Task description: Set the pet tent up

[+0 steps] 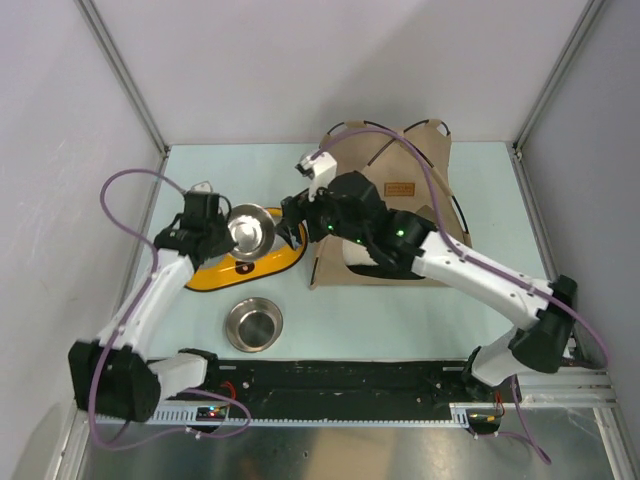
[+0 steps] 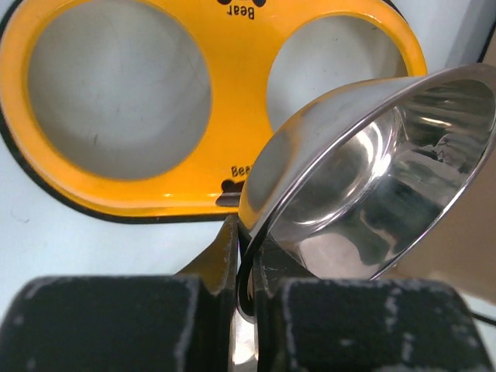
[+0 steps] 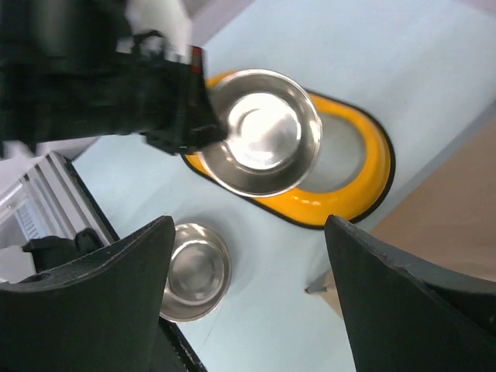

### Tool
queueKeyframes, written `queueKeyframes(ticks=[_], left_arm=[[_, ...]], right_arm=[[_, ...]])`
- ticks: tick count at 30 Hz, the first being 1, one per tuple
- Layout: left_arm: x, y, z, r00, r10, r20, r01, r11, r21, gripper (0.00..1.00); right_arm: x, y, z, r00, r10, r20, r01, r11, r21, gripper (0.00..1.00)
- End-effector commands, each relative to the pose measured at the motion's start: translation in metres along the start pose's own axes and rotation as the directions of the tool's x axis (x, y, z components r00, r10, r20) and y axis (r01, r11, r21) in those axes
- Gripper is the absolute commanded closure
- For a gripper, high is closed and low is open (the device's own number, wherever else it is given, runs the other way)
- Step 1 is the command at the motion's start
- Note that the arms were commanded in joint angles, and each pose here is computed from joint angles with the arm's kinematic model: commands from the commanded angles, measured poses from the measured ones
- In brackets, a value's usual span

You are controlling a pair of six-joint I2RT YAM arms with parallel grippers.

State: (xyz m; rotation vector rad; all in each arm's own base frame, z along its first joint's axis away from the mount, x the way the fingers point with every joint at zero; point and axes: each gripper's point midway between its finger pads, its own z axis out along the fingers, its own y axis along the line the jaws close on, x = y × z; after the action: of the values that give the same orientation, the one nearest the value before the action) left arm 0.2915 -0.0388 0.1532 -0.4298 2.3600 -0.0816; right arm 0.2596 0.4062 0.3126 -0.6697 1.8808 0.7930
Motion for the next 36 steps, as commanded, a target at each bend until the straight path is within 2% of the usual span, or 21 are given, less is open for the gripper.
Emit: queueKeyframes(ticks=[1, 7, 15, 23, 31, 36], left_arm=[[-0.037, -0.023, 0.021, 0.997, -0.074, 0.023, 0.074, 0.997, 0.009, 1.00], [-0.048, -0.041, 0.062, 0.997, -0.057, -0.048, 0.056, 0.998, -0.010, 1.00], [-0.018, -0.044, 0.105, 0.982, -0.035, -0.183, 0.030, 0.999, -0.031, 1.00], [0.000, -0.046, 0.124, 0.970, -0.031, -0.239, 0.027, 0.999, -0.019, 0.92], [0.004, -0.037, 0.126, 0.971, 0.000, -0.238, -0.012, 0.999, -0.051, 0.63], [-0.003, -0.039, 0.118, 0.977, 0.008, -0.213, -0.016, 0.999, -0.034, 0.50]], right_arm=[[-0.047, 0.010, -0.035, 0.982, -0.038, 0.184, 0.038, 0.999, 0.000, 0.17], [-0.059, 0.010, -0.059, 0.969, -0.035, 0.246, 0.031, 0.999, 0.020, 0.19], [-0.055, 0.001, -0.062, 0.968, -0.040, 0.249, 0.022, 0.997, 0.076, 0.20], [-0.054, 0.001, -0.059, 0.966, -0.049, 0.254, 0.026, 0.996, 0.091, 0.21], [-0.051, 0.002, -0.055, 0.968, -0.044, 0.246, 0.022, 0.995, 0.094, 0.21], [-0.052, 0.005, -0.052, 0.969, -0.045, 0.243, 0.023, 0.995, 0.093, 0.22]])
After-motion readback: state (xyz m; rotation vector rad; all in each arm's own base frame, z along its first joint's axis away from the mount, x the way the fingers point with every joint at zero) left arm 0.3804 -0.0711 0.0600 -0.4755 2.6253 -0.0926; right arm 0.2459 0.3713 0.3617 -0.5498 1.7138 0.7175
